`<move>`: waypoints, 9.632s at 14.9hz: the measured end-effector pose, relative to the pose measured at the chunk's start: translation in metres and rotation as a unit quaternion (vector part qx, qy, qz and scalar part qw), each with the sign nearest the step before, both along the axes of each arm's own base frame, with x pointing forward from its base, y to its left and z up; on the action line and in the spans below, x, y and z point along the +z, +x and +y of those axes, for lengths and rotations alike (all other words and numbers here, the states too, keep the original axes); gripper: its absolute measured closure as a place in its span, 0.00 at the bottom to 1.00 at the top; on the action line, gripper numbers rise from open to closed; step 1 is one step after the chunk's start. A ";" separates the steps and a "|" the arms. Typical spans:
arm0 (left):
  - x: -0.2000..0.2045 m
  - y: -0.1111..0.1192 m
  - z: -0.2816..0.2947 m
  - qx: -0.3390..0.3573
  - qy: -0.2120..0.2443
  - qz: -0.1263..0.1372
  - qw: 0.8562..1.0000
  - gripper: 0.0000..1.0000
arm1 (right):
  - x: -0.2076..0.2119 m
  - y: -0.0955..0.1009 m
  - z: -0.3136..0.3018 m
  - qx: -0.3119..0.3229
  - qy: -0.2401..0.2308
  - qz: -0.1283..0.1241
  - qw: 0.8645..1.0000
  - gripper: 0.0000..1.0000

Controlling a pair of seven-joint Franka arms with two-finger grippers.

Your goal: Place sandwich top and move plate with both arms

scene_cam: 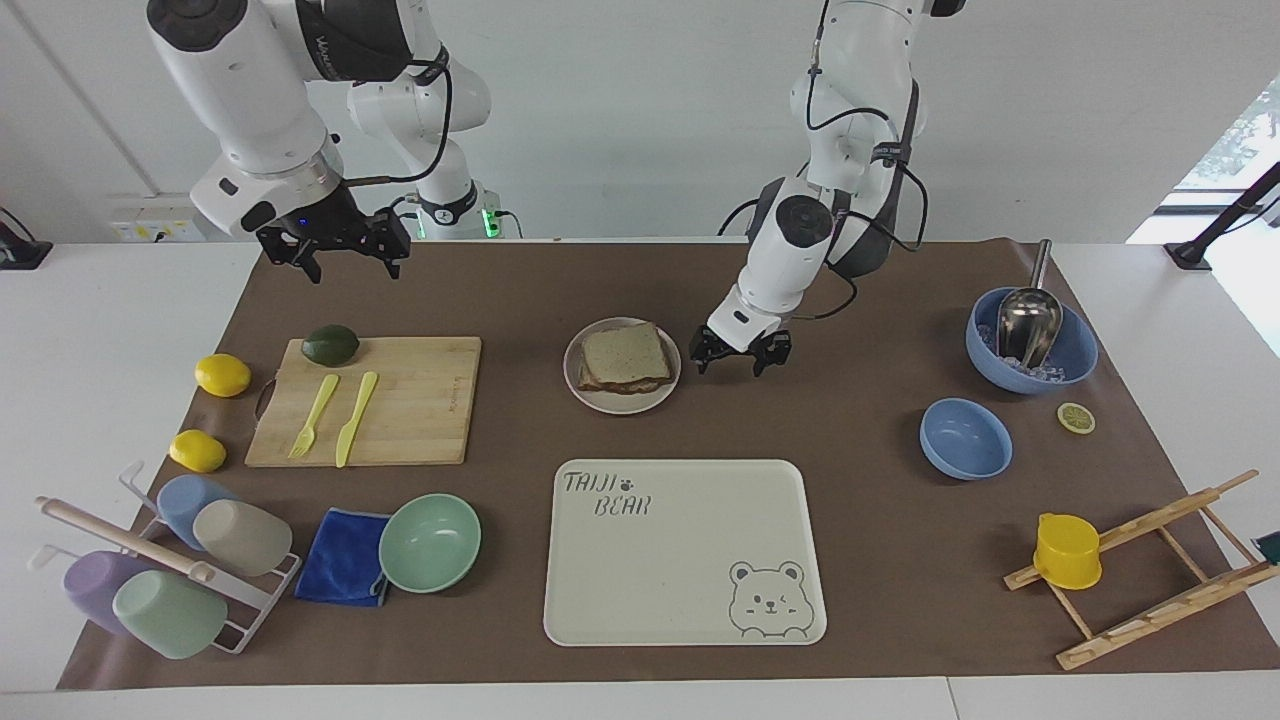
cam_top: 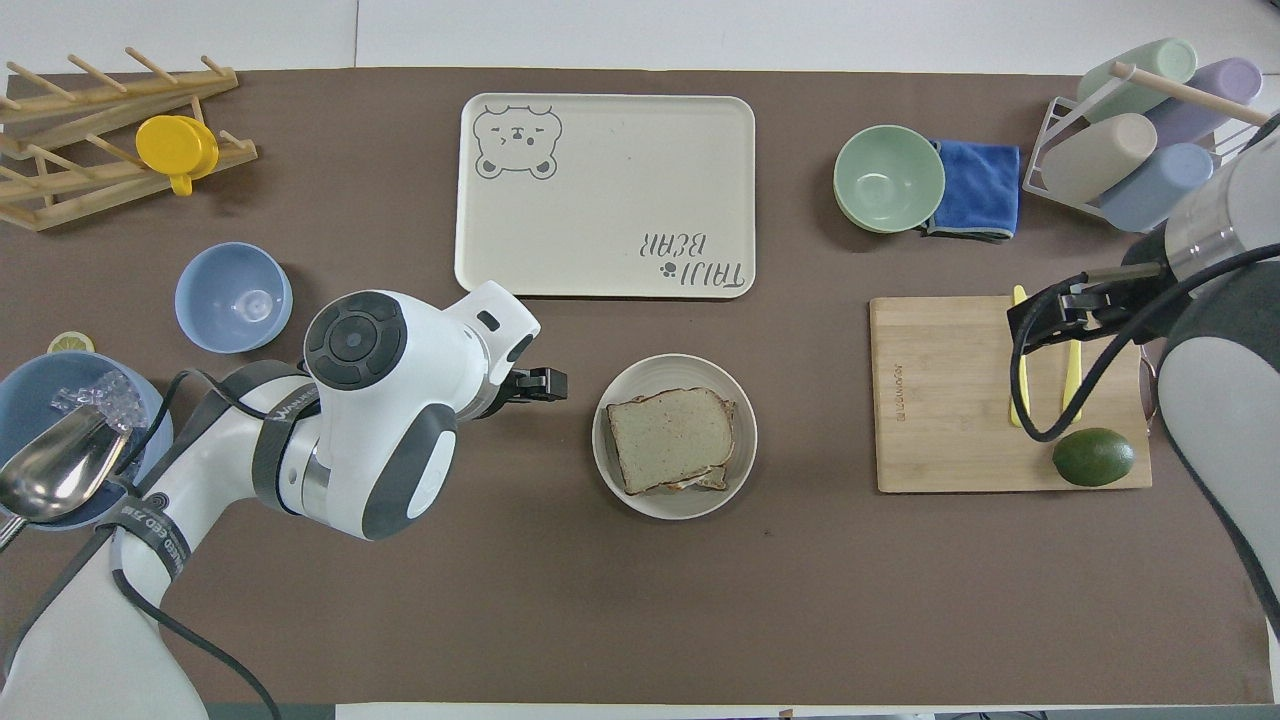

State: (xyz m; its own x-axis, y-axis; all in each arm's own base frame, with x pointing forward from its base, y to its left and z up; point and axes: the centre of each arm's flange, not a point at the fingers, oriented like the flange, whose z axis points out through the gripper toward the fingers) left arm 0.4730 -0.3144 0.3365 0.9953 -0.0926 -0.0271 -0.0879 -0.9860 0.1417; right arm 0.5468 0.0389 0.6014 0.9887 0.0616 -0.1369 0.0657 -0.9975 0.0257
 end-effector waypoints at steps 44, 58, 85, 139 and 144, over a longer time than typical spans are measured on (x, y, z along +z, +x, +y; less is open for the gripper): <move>-0.024 -0.048 -0.055 -0.014 -0.034 0.026 0.999 0.96 | 0.001 0.008 -0.049 0.003 -0.003 -0.015 1.000 0.00; 0.027 0.010 -0.018 0.042 -0.053 0.070 0.995 0.96 | 0.001 0.008 -0.049 0.003 -0.003 -0.015 1.000 0.00; 0.016 0.202 0.033 0.200 -0.098 0.018 0.975 0.96 | 0.001 0.008 -0.049 0.003 -0.003 -0.015 1.000 0.00; 0.330 0.038 0.242 0.056 0.062 0.000 0.997 0.00 | 0.001 0.008 -0.049 0.003 -0.003 -0.015 1.000 0.00; 0.315 0.045 0.233 0.048 0.062 0.000 0.997 0.00 | 0.001 0.008 -0.049 0.003 -0.003 -0.015 1.000 0.00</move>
